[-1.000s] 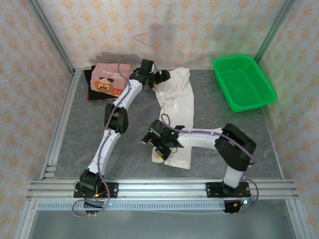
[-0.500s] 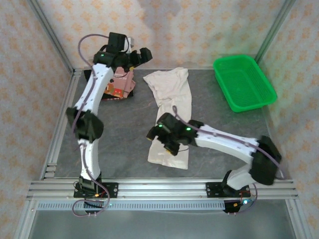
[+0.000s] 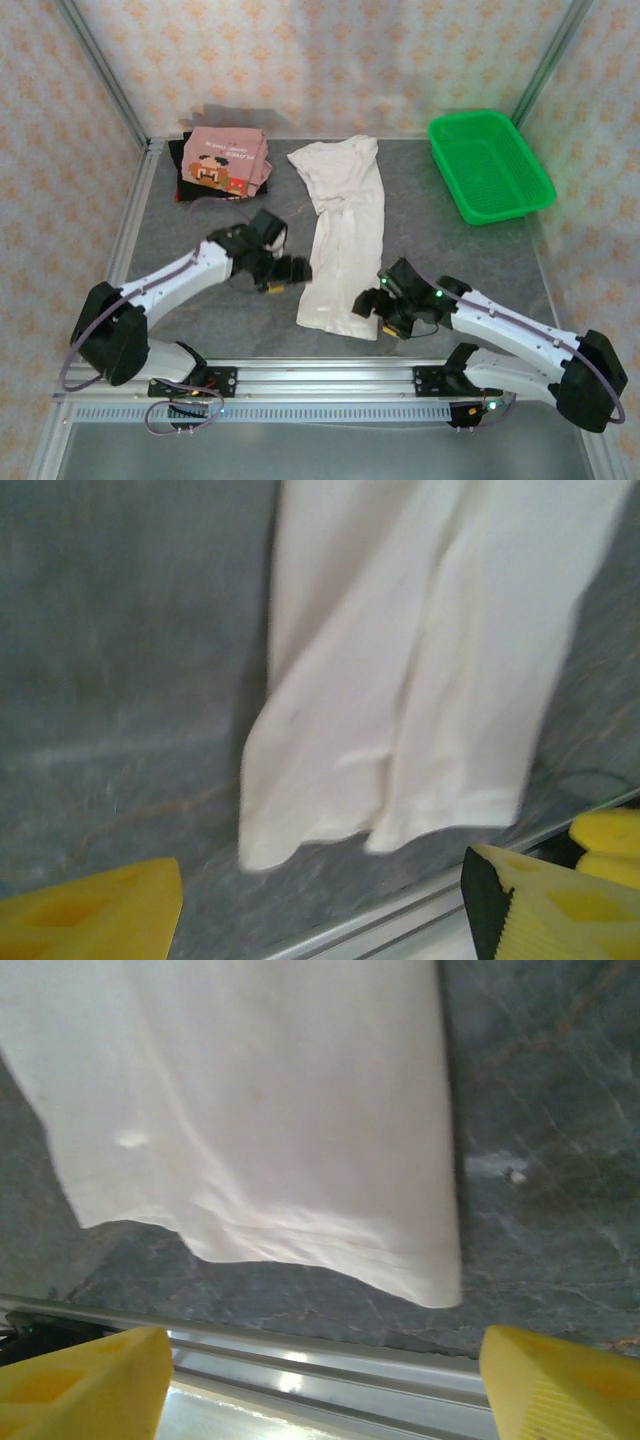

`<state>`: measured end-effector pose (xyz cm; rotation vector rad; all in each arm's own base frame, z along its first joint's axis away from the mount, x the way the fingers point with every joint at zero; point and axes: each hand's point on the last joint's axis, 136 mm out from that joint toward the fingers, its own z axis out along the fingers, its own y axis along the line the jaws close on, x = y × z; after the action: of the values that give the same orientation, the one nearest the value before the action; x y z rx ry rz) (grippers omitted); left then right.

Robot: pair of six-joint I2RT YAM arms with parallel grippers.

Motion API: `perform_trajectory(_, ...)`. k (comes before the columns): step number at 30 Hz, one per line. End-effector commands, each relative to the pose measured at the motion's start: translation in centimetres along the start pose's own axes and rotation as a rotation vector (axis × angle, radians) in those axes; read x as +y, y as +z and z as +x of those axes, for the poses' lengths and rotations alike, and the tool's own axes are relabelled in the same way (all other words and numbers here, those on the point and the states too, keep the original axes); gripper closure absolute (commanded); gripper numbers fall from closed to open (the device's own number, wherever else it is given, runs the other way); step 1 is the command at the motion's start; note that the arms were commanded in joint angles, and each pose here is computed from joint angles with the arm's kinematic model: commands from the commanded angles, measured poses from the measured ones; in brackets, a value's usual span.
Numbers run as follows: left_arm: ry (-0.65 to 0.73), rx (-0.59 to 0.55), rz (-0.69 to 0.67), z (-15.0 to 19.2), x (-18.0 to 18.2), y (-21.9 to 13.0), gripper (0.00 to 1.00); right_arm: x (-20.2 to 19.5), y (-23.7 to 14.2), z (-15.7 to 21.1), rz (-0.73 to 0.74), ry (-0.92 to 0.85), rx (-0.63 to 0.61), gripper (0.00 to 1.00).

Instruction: Fold and stack the t-shirts

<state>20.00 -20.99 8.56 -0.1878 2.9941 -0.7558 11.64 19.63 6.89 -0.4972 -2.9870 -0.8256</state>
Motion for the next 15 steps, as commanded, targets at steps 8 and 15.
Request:
perform_trajectory(8, -0.092, -0.103, 0.105, 0.5, -0.2, 2.7, 0.28, -0.5, 1.6, 0.3, -0.127, 0.018, -0.003, 0.32)
perform_trajectory(15, -0.106, -0.066, 0.095, 1.4, 0.0, 5.3, 0.31, -0.9, 2.6, 0.3, -0.135, 0.029, 0.004, 0.37)
